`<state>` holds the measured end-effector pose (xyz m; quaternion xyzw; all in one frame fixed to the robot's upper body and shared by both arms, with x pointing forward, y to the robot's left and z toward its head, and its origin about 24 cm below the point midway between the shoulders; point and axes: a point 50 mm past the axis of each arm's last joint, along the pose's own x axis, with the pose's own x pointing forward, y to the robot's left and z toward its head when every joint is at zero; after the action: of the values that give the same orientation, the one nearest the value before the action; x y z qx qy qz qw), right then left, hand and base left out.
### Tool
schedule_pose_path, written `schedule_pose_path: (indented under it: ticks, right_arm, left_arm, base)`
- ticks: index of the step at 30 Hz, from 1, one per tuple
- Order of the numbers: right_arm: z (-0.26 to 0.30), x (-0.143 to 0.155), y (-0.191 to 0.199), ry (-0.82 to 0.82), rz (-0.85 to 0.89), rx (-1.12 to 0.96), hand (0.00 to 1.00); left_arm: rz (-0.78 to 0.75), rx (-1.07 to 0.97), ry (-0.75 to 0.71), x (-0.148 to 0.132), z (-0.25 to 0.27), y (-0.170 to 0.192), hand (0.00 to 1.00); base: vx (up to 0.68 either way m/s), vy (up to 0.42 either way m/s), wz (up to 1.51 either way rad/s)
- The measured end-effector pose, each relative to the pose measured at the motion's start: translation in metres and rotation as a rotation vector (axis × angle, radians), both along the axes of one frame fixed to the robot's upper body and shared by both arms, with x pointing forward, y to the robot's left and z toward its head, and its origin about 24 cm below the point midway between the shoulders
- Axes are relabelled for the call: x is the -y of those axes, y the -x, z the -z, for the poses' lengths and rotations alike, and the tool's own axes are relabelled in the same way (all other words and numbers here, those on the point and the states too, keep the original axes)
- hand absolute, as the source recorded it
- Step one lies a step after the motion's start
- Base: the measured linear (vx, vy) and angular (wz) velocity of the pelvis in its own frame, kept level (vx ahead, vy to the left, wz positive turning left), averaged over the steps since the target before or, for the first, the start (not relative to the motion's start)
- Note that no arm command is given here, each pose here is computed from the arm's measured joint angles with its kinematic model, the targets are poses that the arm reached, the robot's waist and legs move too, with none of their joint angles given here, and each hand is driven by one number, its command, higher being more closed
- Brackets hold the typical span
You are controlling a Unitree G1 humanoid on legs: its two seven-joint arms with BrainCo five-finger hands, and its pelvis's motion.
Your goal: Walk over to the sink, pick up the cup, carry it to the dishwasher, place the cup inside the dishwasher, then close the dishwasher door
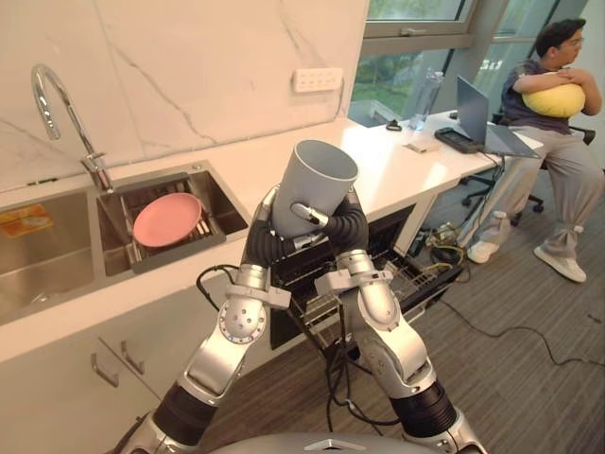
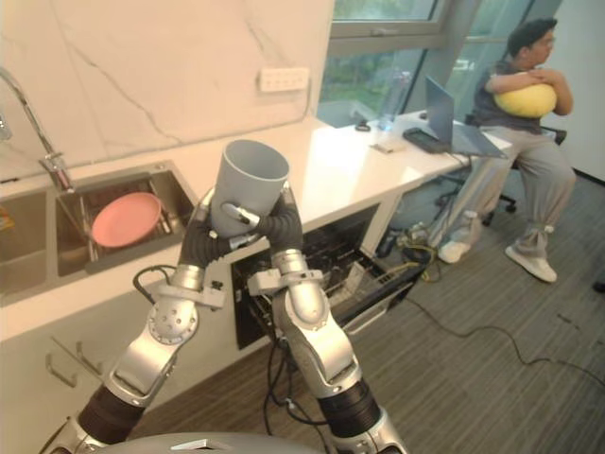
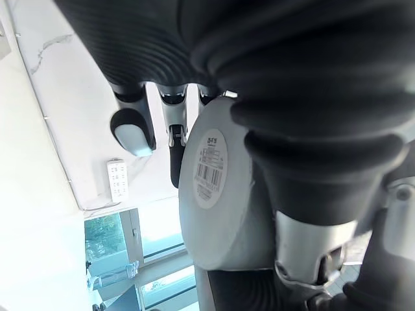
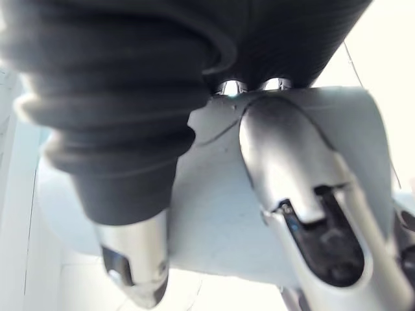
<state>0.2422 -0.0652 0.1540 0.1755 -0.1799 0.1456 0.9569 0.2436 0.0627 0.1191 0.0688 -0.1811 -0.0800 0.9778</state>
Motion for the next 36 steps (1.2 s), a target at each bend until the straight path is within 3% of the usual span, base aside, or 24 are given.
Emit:
schedule_pose_path:
  ticks: [28, 29, 36]
  right_arm:
    - [0.0001, -0.0013, 0.0009, 0.033, 0.027, 0.037, 1.0]
    - [0.0003, -0.0018, 0.0012, 0.03, 0.032, 0.035, 1.0]
    - [0.003, -0.0018, 0.0, 0.056, 0.067, 0.033, 1.0]
  left_arm:
    - [0.0, 0.0, 0.001, -0.0014, 0.0009, 0.001, 1.0]
    - [0.003, -0.005, 0.008, -0.0013, 0.0012, 0.001, 0.0]
    - [0.034, -0.031, 0.024, 0.0004, 0.0039, 0.0023, 0.0]
  base:
    - [0.0, 0.0, 0.0]
    - [0.0, 0.0, 0.0]
    - [0.0, 0.0, 0.0]
